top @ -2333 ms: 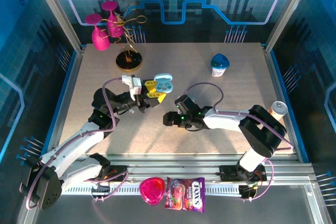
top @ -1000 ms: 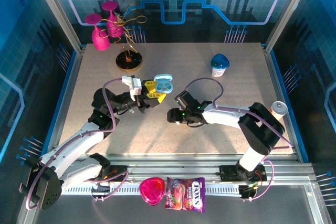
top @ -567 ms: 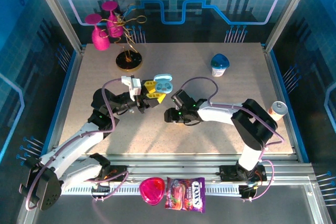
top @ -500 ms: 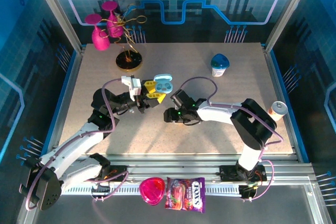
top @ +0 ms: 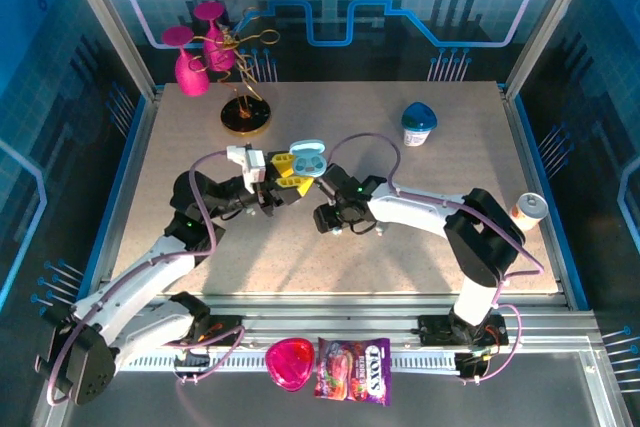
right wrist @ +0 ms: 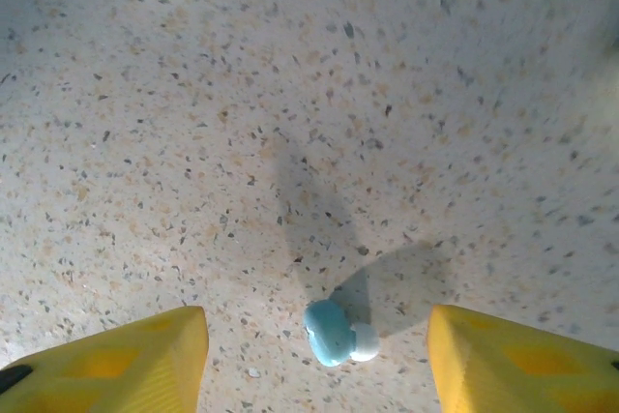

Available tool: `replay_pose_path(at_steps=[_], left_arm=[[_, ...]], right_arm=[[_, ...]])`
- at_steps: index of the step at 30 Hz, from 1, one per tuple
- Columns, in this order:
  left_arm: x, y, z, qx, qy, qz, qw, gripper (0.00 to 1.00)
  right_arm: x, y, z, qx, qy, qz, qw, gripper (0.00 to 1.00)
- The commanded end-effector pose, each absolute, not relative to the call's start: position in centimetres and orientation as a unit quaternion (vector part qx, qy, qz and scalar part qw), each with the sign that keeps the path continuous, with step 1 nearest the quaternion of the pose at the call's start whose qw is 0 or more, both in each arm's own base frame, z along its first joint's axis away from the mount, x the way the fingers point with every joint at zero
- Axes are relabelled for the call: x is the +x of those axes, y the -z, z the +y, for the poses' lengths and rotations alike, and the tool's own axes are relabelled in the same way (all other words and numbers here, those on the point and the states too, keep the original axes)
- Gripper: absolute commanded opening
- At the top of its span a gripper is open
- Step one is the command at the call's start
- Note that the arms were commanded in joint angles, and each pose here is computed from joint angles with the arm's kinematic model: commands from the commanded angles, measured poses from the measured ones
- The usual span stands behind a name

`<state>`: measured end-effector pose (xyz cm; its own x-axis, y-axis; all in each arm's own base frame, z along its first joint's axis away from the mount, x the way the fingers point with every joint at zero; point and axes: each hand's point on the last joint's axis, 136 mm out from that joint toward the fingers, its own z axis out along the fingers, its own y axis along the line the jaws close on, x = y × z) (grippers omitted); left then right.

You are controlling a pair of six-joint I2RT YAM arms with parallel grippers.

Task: Insert wireless bluetooth earbuds into charging case

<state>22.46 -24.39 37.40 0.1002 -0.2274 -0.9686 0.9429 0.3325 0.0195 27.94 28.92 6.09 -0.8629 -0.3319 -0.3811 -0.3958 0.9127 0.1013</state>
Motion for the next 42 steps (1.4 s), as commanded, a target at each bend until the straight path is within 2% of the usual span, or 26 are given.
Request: replay_pose_path(at_steps=[1, 7, 13, 29, 42], left_arm=[[22.0, -38.1, -23.7, 0.358, 0.437, 0.485, 0.668, 0.31], [21.0, -39.2, -23.0, 0.359, 0.428, 0.48, 0.676, 0.31], [20.3, -39.7, -22.6, 0.362, 0.418, 0.479, 0.681, 0.31], [20.0, -39.6, -22.4, 0.365, 0.414, 0.482, 0.681, 0.31], [20.1, -39.7, -22.5, 0.366, 0.413, 0.482, 0.681, 0.31]], right_arm=[[27.0, -5.8, 27.3, -0.283, 0.012, 0.946, 0.159, 0.6], [26.7, -5.6, 27.5, -0.366, 0.066, 0.919, 0.129, 0.52], [26.7, -5.4, 27.6, -0.395, 0.114, 0.905, 0.107, 0.43], [26.4, -4.0, 28.8, -0.444, 0.192, 0.872, 0.076, 0.33], [26.3, -2.7, 29.3, -0.458, 0.188, 0.867, 0.056, 0.27]])
